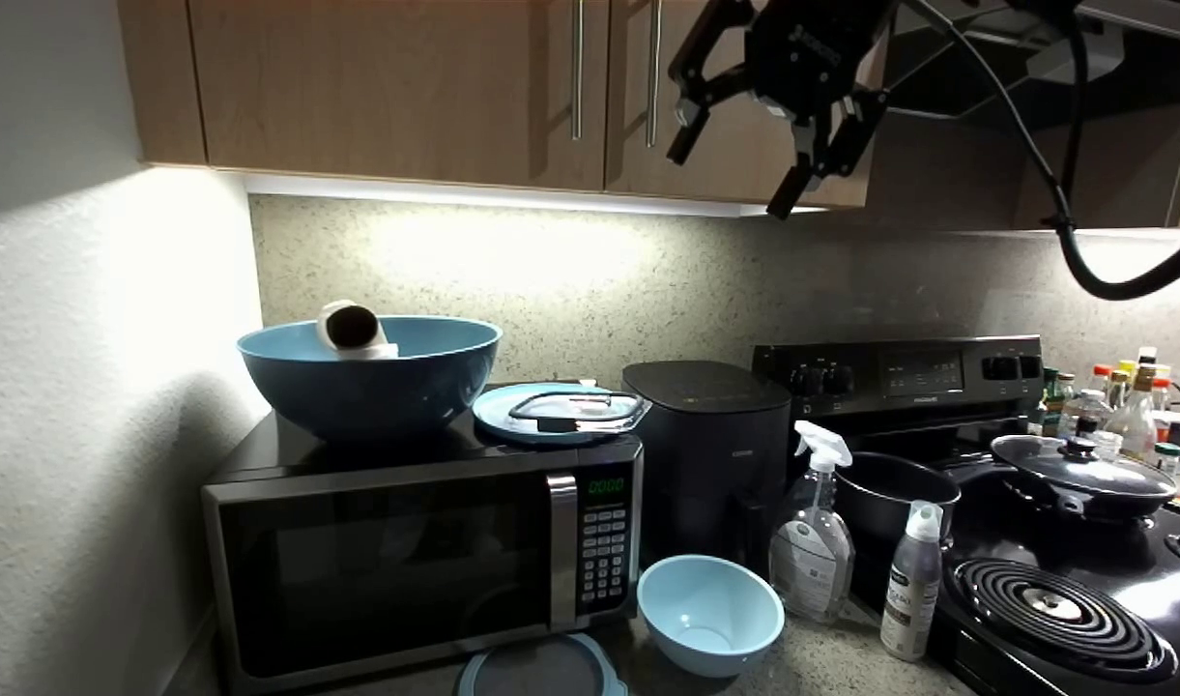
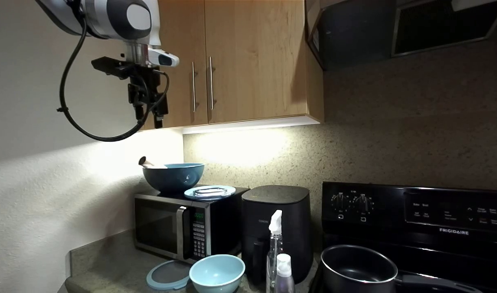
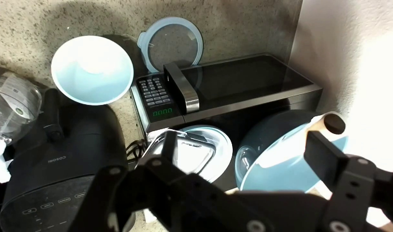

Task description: Open the overhead cabinet on the right

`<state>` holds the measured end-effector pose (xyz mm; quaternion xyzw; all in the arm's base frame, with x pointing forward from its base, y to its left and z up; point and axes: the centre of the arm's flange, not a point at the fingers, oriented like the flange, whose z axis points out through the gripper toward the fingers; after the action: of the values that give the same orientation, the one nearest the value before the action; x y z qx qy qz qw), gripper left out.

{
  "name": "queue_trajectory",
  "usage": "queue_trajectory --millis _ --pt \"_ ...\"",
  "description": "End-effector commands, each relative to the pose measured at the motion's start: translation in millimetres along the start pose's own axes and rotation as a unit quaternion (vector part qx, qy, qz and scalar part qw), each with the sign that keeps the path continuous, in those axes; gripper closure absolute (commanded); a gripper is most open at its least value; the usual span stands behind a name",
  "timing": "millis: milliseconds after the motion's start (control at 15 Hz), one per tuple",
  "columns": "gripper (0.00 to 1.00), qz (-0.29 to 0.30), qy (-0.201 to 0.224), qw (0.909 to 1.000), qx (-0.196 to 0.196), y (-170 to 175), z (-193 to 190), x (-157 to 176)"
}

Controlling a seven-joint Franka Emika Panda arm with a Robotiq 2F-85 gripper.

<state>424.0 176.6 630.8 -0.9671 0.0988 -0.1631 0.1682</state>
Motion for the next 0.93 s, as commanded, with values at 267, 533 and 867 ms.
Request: queue_trajectory --millis 267,533,867 --pt "0.00 0.060 0.085 0.9938 0.040 -11.8 5.4 24.5" --pt "0.00 0.120 0.176 0.9728 0.091 -25.8 9.7 67.8" --pt "0.00 0.160 0.221 0.9539 0.126 -19.6 5.4 85.3"
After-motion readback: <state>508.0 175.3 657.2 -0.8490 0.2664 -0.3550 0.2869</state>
